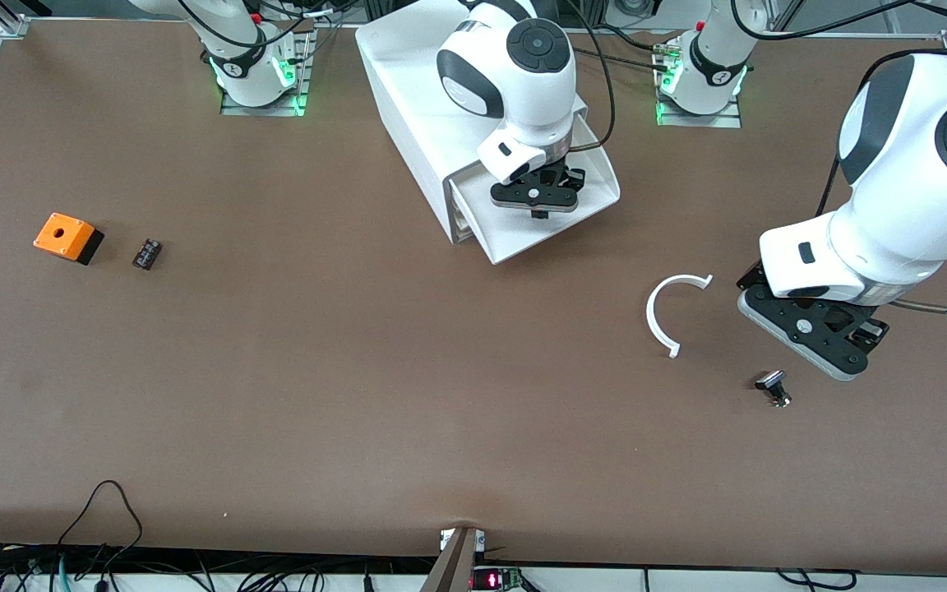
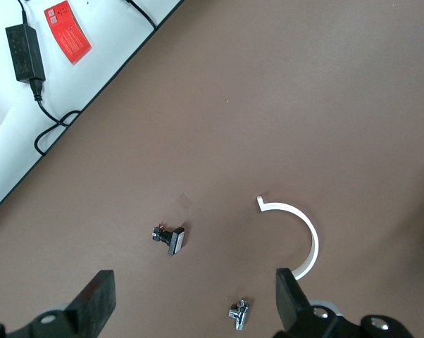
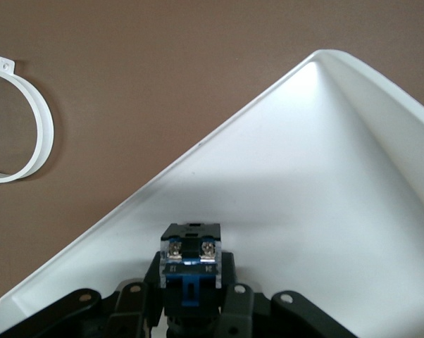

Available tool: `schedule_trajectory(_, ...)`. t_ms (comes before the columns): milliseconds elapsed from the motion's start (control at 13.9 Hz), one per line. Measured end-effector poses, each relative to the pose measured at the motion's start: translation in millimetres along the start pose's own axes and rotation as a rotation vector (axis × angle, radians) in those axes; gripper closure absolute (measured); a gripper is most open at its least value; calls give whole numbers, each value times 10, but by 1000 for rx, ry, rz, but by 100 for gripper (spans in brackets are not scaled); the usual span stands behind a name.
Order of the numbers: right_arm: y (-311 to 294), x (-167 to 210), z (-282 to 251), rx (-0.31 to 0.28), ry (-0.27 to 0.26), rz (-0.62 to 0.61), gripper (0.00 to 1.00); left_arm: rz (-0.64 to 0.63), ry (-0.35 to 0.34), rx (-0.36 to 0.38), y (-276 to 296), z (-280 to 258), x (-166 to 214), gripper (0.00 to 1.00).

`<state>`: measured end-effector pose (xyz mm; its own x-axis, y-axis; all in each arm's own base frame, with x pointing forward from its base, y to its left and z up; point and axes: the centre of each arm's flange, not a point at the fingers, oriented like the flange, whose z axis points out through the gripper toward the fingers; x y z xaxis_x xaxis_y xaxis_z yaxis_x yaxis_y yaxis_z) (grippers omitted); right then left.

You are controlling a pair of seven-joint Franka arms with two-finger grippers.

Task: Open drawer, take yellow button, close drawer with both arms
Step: 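Lift the orange button out of the drawer with the right gripper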

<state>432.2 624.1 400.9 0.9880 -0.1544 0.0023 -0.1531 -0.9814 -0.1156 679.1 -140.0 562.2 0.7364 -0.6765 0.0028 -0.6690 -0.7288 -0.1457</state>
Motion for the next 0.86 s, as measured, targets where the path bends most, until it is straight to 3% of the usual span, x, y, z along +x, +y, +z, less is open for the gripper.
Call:
schedule_trajectory(216,36,53,-152,-17,3,13,67,4,1,0,22,-4,14,0)
schedule_trajectory(360,110,220,-534,-7,34,41,67,5,1,0,29,-5,17,0)
schedule_trajectory(648,532,886,-1282,50,108,112,67,5,1,0,33,-8,20,0)
schedule_trajectory(864,1151,1505,-1445,-16,84,28,67,4,1,0,24,-7,15,0)
